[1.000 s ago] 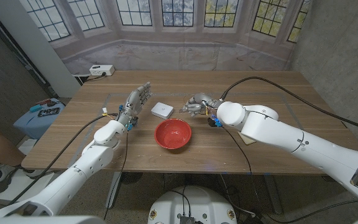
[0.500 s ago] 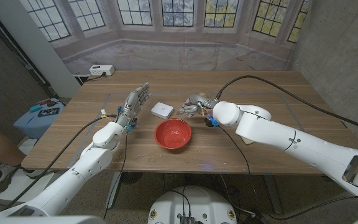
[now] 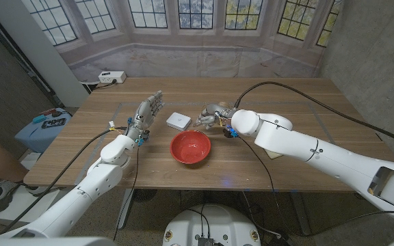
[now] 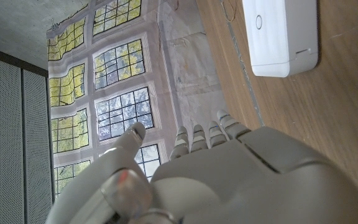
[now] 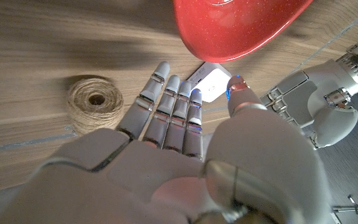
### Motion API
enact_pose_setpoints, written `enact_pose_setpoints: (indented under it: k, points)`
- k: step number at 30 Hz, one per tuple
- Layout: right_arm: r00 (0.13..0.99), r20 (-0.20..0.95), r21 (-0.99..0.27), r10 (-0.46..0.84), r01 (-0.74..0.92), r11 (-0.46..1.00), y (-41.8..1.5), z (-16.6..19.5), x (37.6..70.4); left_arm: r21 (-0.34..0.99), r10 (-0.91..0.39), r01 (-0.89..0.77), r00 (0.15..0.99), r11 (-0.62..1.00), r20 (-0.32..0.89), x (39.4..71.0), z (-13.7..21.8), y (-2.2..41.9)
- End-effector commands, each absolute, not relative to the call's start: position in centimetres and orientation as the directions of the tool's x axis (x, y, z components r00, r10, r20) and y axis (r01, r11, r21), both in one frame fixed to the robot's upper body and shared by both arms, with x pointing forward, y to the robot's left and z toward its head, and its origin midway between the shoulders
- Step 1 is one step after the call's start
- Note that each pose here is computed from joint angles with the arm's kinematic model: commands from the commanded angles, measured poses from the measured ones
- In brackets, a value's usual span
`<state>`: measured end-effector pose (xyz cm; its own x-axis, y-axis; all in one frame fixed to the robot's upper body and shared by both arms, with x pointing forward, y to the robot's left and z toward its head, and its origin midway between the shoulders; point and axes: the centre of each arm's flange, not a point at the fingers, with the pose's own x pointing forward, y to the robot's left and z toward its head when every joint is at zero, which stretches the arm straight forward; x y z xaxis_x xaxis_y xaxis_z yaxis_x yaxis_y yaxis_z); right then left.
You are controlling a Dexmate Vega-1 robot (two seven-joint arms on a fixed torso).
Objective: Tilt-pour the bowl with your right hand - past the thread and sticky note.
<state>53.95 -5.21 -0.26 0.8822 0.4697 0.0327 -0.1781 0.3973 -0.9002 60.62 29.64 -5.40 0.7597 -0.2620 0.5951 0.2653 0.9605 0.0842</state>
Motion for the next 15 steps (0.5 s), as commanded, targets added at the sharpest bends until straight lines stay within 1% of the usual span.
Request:
enact_pose_setpoints:
  k: [1, 15]
  points:
    - [0.884, -0.009, -0.910, 0.468, -0.200, 0.362, -4.8, -0.7, 54.8, 0.079, -0.259, 0.265, 0.762, 0.961, 0.593, 60.6, -5.7, 29.6]
    - [0.881, -0.052, -0.920, 0.470, -0.225, 0.320, -3.6, -1.4, 55.5, 0.076, -0.260, 0.269, 0.761, 0.960, 0.594, 60.5, -6.0, 29.7]
